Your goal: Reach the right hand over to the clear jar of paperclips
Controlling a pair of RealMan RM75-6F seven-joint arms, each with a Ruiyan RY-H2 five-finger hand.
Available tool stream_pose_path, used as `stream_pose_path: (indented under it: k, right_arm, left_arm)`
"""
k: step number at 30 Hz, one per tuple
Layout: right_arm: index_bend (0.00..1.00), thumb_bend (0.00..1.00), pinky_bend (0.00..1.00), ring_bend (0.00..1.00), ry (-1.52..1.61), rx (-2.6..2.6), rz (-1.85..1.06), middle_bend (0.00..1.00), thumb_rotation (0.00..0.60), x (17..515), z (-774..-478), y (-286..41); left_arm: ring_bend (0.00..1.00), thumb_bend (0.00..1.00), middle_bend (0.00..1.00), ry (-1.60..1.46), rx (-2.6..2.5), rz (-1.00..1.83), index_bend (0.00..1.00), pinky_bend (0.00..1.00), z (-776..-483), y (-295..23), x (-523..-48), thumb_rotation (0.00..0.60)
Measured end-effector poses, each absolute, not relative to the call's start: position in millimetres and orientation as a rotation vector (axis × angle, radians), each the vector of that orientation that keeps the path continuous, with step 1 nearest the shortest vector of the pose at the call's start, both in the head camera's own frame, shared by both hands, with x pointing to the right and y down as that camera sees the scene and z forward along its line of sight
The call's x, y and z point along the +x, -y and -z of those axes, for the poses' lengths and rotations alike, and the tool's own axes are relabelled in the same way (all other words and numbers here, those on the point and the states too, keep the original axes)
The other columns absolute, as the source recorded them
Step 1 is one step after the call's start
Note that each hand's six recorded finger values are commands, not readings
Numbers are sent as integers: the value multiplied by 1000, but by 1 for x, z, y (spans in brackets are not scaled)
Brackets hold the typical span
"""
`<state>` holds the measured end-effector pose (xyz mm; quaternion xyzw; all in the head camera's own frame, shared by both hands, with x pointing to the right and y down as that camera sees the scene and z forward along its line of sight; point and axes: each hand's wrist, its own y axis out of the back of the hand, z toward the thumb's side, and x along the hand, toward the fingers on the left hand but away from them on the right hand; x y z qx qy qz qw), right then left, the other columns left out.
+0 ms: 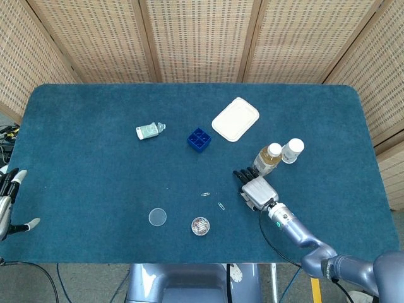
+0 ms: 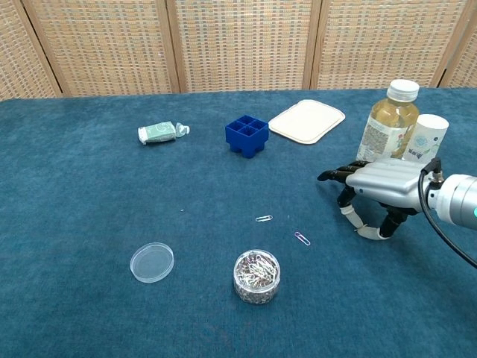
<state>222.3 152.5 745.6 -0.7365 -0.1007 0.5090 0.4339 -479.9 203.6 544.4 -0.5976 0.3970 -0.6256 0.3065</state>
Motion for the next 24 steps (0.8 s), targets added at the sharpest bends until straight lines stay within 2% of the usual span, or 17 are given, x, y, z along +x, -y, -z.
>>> stream_pose_path:
  k: [11,17,24]
  right_arm:
    - [668,488,0,0,302,-1854,-1196,0,600,215,-725,-150]
    - [671,488,0,0,324,-1900,-1048,0,600,191,-689,-157]
    - [672,488,0,0,262,-1967,-831,0,600,153,-644,-184]
  left_arm:
    - [0,32,0,-1052,-1585,1648,0,0,-543,-204,-479,600]
    - [0,32,0,-1055,-1588,1642,0,0,-542,-204,-479,600]
    - [0,33,0,-1055,-1594,1632,0,0,-540,-205,-477,600]
